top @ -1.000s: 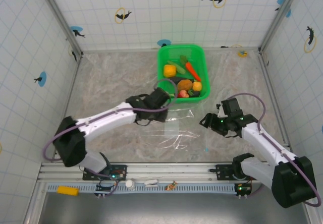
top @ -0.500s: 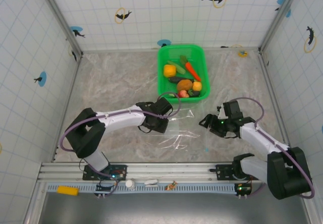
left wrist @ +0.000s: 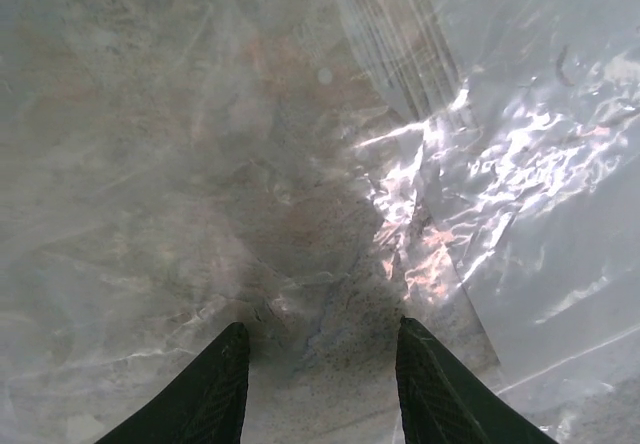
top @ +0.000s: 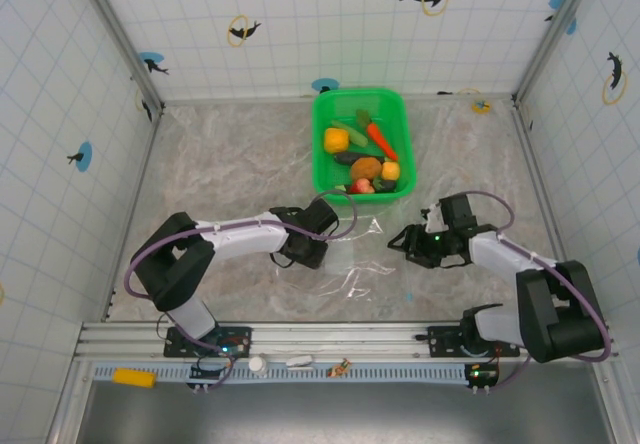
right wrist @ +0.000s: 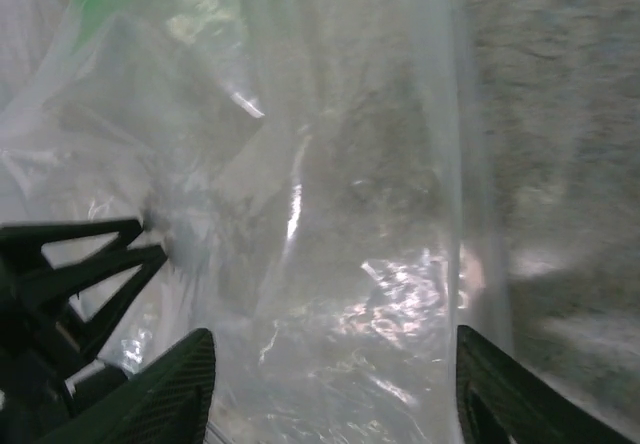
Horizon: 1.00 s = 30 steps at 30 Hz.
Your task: Place the food in the zip-top bag and seal the zipper
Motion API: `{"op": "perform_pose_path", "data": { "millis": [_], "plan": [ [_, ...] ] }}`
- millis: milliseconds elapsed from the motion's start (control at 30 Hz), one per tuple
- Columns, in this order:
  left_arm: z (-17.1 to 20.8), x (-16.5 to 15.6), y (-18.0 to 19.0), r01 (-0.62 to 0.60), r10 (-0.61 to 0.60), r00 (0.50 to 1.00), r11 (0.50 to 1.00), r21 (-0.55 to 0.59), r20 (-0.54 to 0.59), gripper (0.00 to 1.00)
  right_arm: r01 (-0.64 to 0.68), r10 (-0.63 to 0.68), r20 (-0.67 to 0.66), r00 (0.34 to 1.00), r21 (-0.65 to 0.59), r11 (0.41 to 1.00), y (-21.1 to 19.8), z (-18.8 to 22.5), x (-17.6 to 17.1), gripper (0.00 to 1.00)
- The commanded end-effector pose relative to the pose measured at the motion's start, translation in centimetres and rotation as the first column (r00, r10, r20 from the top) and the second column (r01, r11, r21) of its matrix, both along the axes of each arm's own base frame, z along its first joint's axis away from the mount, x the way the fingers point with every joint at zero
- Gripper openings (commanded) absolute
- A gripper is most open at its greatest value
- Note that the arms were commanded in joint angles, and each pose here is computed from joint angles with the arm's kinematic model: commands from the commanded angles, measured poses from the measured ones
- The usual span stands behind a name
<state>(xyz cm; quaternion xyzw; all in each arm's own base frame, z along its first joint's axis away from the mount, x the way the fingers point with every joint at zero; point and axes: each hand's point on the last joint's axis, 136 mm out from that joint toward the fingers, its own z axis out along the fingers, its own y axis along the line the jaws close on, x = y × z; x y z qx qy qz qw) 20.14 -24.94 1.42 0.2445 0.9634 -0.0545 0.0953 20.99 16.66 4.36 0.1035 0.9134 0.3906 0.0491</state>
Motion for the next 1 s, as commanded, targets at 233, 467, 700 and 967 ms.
{"op": "perform_pose_path", "data": {
  "millis": [233,467,700,967],
  "plan": [
    [0.5,0.9,0.2,0.028,-0.028,0.999,1.0,0.004,0.028,0.44,-0.005,0.002,0.014,1.0,0.213,0.977,2.1,3.5,-1.0,0.4],
    [1.7,1.2,-0.5,0.026,-0.024,0.999,0.999,-0.04,0.048,0.44,0.02,-0.018,-0.014,1.0,0.109,0.994,1.3,1.3,-1.0,0.16],
    [5.7,0.7,-1.4,-0.049,0.057,0.997,0.984,-0.169,0.043,0.45,-0.015,0.015,0.151,0.988,0.001,1.0,1.4,3.8,0.2,0.0],
    [12.7,1.1,-5.8,-0.135,0.139,0.99,0.893,-0.429,-0.021,0.53,-0.071,0.075,0.396,0.915,-0.025,0.997,3.9,8.2,1.0,0.0]
  ]
}}
